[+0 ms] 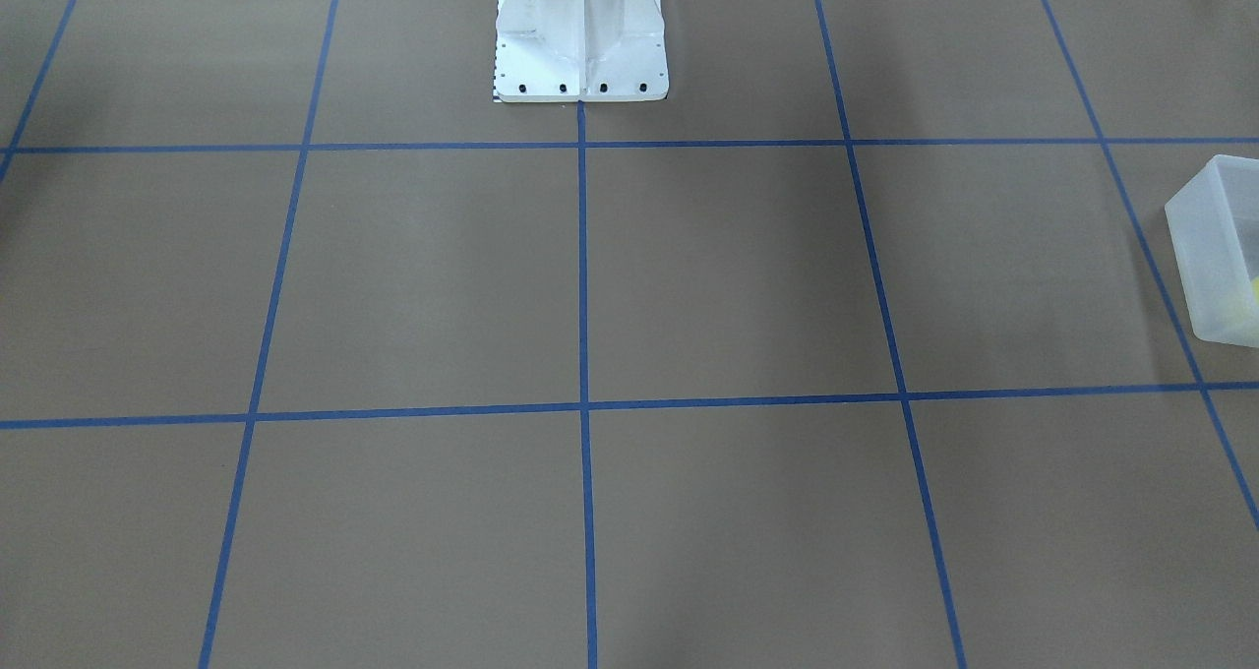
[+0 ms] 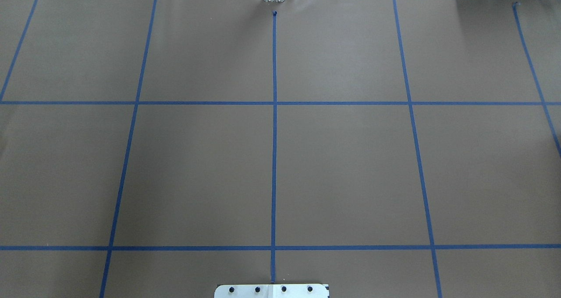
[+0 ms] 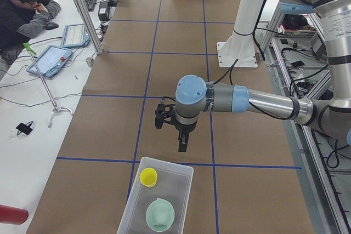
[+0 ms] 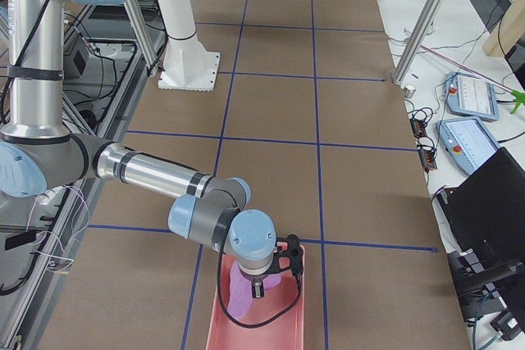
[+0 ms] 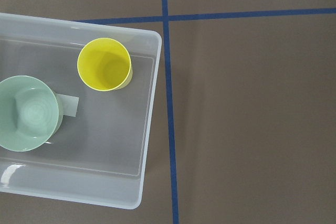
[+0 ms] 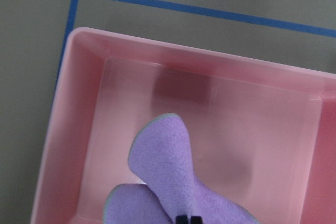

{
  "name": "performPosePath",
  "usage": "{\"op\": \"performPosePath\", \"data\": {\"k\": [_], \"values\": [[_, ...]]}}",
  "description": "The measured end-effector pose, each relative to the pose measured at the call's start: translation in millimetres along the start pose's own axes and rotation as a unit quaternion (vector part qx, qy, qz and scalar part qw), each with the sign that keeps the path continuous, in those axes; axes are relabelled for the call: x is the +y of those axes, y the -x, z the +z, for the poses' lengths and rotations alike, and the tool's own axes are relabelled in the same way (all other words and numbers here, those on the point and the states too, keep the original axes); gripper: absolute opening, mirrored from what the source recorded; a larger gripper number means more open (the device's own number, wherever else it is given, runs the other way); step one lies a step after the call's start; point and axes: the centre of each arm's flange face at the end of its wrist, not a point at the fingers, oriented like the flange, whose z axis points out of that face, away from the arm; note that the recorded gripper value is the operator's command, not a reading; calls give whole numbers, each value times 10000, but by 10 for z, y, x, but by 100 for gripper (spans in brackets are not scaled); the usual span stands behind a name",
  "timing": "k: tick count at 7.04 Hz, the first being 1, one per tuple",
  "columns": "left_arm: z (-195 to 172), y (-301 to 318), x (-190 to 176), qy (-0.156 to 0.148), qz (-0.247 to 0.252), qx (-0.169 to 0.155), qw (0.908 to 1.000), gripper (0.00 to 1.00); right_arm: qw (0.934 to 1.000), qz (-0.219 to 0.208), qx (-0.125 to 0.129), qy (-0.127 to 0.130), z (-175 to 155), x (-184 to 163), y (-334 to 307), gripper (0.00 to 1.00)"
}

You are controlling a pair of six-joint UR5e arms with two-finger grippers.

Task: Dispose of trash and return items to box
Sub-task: 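Lower the purple cloth into the pink bin and open the right gripper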

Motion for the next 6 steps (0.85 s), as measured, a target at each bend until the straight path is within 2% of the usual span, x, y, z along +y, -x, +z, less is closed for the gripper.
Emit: {"op": "performPosePath", "data": {"k": [1, 2, 3, 4, 5, 6], "values": [[-15, -16, -2, -15, 16, -1, 10000, 99, 10000, 48, 5, -15, 185, 47, -165, 0], [-23, -25, -4, -25, 27, -2, 10000, 99, 10000, 65, 9, -33, 362, 118, -308, 55], [-25, -26, -4, -26, 28, -2, 10000, 99, 9999, 81, 6, -67, 479, 178, -391, 100], [-19, -20, 3, -13, 13, -1, 10000, 99, 9999, 112, 2, -130, 491, 174, -399, 100], [-6, -5, 26, 14, -20, 1, 10000, 99, 9993, 215, 9, -290, 368, 70, -315, 100], [9, 10, 54, 38, -49, 3, 10000, 99, 9972, 509, 0, -549, 116, -112, -117, 100]]}}
